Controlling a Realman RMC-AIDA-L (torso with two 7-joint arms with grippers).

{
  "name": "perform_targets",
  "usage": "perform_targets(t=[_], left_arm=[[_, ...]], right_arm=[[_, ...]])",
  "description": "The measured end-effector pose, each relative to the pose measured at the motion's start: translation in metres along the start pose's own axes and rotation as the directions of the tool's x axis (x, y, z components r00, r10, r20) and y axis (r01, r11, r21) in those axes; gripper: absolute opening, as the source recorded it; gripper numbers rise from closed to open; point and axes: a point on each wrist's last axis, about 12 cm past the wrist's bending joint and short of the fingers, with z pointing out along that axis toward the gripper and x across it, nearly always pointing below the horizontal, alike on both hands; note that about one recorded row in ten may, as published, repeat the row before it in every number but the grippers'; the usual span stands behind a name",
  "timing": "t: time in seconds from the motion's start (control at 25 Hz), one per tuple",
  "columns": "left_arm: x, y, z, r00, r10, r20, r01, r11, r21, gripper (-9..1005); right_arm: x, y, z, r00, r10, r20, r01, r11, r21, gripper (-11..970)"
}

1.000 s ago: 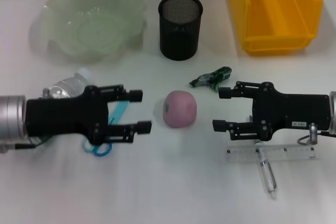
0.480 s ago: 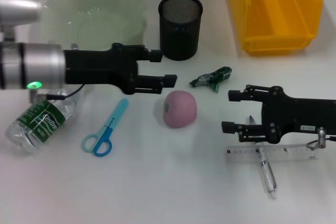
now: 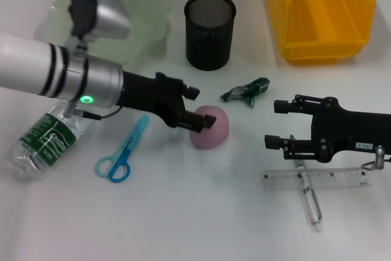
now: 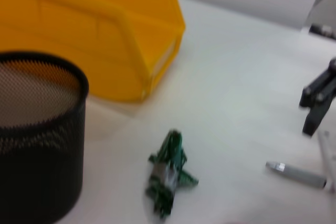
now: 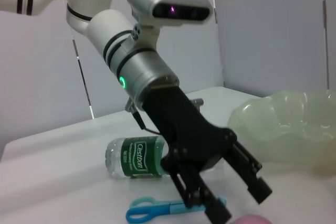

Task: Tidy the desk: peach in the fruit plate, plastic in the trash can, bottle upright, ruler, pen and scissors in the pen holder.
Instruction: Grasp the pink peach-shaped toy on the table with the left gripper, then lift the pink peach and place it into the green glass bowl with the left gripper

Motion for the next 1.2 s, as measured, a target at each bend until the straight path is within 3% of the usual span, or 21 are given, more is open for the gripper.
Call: perform_targets(t=[0.16, 0.2, 0.8, 1.04, 1.2], left_arm=[[0.000, -0.001, 0.005, 0.999, 0.005, -0.032, -0.005, 1.000, -0.009, 687], [0.001, -0.006, 0.019, 0.994, 0.039, -0.105, -0.041, 0.999, -0.011, 685], [-0.002, -0.006, 0.024, 0.992, 0.064, -0.110, -0.067, 0.997, -0.027, 659], [-0.003, -0.007, 0.024, 0.993, 0.063, -0.103, -0.065, 0.998, -0.016, 545], [-0.006, -0.008, 0.020, 0.999, 0.022, -0.030, -0.022, 1.000, -0.015, 469]], right_arm=[[0.000, -0.001, 0.000, 1.000, 0.000, -0.002, 0.000, 1.000, 0.004, 732], [0.000, -0.001, 0.000, 1.000, -0.001, -0.002, 0.001, 1.000, 0.004, 731], [-0.001, -0.001, 0.001, 1.000, -0.004, -0.003, 0.004, 1.000, 0.002, 723], [0.000, -0.001, 0.001, 1.000, -0.002, -0.004, 0.002, 1.000, 0.002, 720], [0.000, 0.000, 0.000, 1.000, 0.000, -0.005, 0.001, 1.000, 0.002, 718]])
